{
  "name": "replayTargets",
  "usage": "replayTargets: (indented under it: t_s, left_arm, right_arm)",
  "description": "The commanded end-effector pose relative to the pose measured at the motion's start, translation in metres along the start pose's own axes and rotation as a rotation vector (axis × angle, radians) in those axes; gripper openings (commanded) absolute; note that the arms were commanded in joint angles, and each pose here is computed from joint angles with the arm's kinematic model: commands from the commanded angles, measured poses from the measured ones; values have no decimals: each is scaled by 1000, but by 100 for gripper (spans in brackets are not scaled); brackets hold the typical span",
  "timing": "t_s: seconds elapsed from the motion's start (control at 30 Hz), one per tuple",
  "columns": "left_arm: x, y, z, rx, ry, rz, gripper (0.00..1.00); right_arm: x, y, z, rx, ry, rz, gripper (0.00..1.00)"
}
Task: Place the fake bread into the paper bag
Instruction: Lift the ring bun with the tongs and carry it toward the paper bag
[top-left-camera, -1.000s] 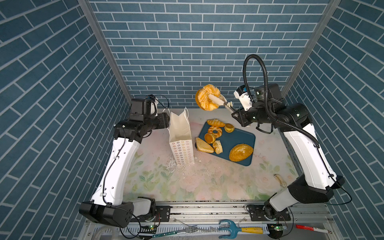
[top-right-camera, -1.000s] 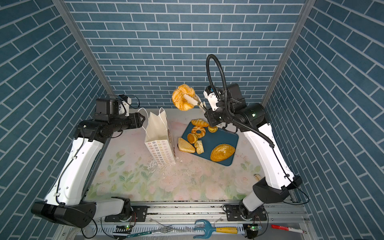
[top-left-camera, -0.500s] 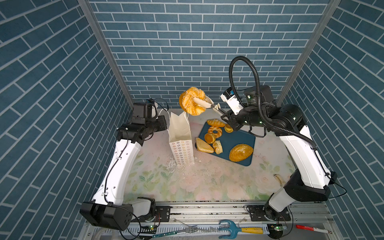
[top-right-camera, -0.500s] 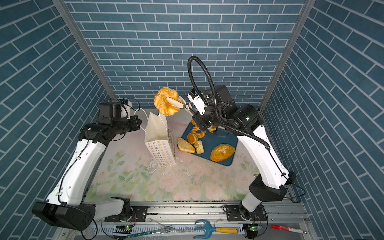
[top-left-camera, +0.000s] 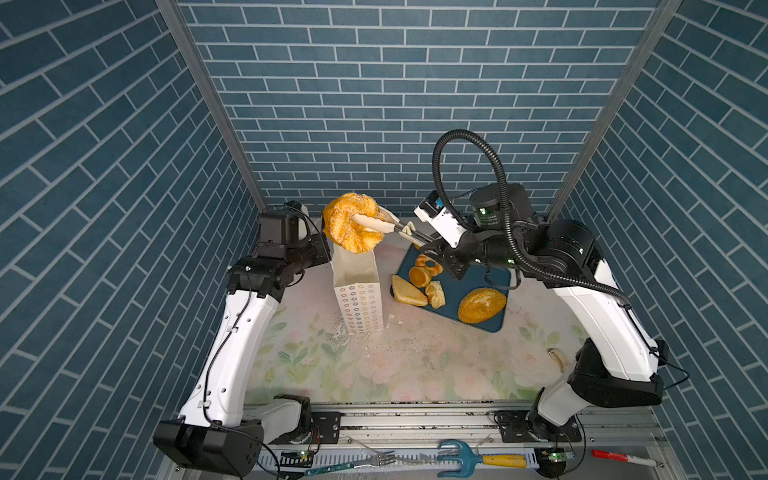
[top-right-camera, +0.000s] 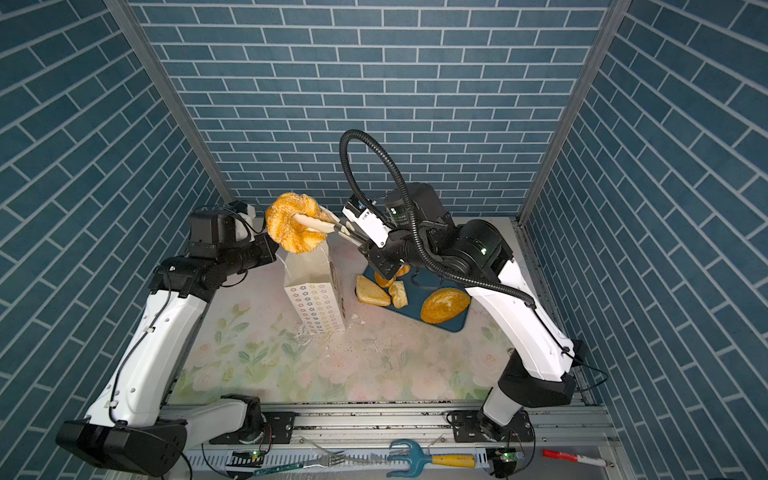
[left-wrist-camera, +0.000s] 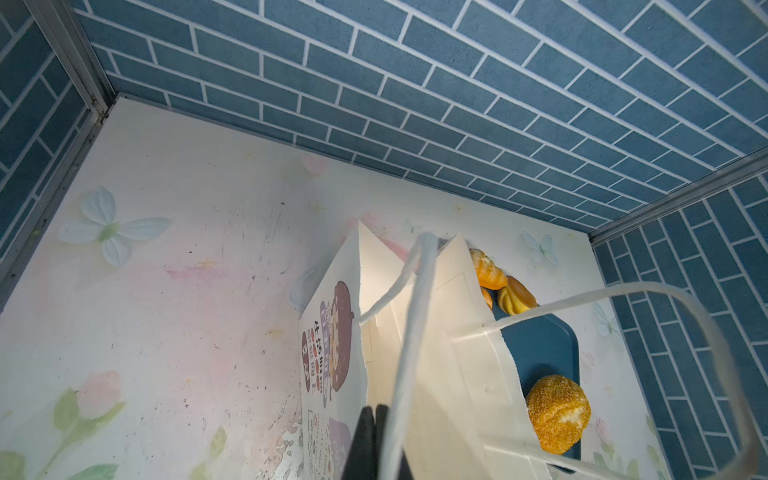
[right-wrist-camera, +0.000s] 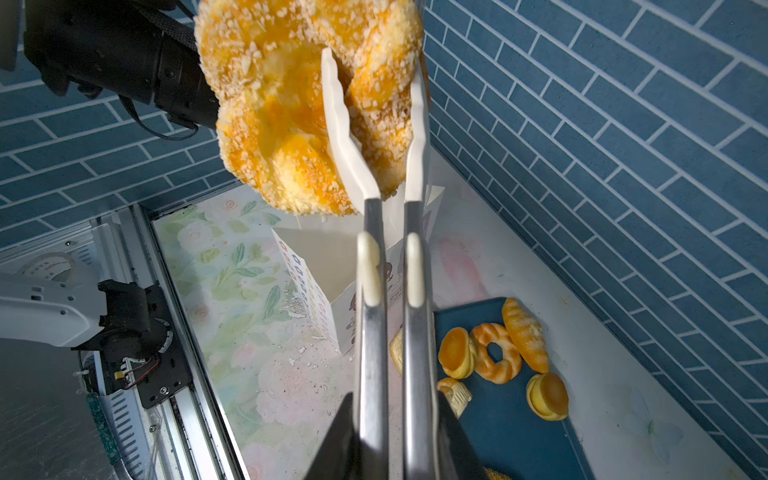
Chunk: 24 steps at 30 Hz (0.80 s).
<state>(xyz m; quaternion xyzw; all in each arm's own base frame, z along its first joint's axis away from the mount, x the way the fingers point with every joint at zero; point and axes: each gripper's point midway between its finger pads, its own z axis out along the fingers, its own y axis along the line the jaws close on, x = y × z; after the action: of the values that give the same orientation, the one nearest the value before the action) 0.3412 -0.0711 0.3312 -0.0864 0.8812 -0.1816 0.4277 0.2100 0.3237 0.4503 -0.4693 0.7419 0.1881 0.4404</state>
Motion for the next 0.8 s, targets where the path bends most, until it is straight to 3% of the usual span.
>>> replayTargets:
  t_s: [0.0,0.33,0.53,0.77]
  left_arm:
    - [-2,2,-2,9,-28,-42,0]
    - [5,8,-5,16,-48,-91,0]
    - [4,9,-10,17,-55,-94,0]
    - [5,9,-14,17,-58,-95,0]
  right_arm:
    - [-20,5,2,-17,-79,-17,6]
    - [4,23,31,-88,-21,59,5]
    - [30,7,37,13,55,54,5]
    - [40,-32,9,213,69,59,5]
